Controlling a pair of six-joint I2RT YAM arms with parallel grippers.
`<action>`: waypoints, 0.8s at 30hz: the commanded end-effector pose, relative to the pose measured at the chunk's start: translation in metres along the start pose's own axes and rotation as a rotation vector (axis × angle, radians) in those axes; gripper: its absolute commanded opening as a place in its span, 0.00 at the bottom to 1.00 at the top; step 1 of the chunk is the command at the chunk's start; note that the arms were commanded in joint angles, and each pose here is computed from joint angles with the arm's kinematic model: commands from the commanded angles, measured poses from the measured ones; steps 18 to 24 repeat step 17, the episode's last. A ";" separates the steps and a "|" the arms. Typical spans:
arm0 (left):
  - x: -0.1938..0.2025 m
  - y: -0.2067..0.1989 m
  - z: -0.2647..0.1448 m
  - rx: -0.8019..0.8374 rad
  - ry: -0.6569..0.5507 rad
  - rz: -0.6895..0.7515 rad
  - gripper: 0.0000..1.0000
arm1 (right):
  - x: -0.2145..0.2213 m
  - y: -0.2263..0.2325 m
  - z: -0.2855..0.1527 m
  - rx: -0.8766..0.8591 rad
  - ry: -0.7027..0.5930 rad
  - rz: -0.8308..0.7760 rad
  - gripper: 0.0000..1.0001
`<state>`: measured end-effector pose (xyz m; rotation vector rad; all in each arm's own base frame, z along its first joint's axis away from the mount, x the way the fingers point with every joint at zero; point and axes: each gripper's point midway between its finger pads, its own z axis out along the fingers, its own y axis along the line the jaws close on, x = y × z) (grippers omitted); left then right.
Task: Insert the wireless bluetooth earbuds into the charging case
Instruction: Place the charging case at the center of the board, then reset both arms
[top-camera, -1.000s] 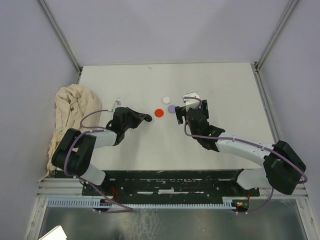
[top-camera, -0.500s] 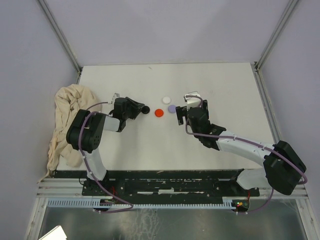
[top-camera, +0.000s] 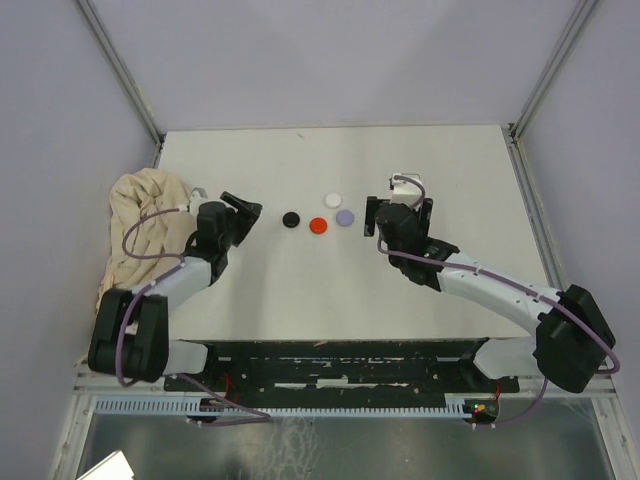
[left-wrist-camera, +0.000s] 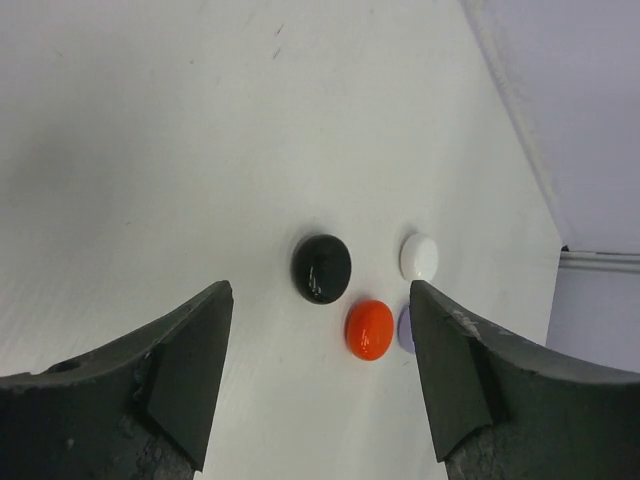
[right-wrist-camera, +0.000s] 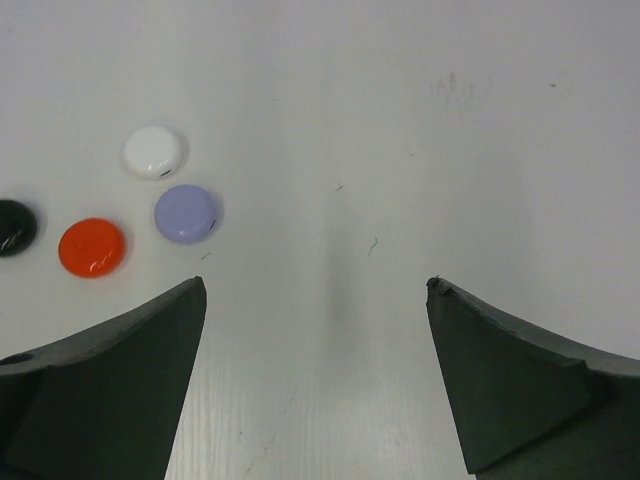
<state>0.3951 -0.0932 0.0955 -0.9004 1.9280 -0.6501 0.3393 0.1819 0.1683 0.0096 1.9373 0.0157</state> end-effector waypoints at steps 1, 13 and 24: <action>-0.029 0.013 -0.042 -0.046 -0.139 0.082 0.80 | -0.044 -0.049 -0.020 0.295 -0.079 0.170 1.00; -0.014 -0.012 -0.072 0.100 -0.048 0.091 0.81 | -0.055 -0.095 -0.049 0.522 -0.103 0.179 1.00; -0.017 -0.016 -0.082 0.122 -0.058 0.109 0.82 | -0.055 -0.089 -0.047 0.508 -0.090 0.185 1.00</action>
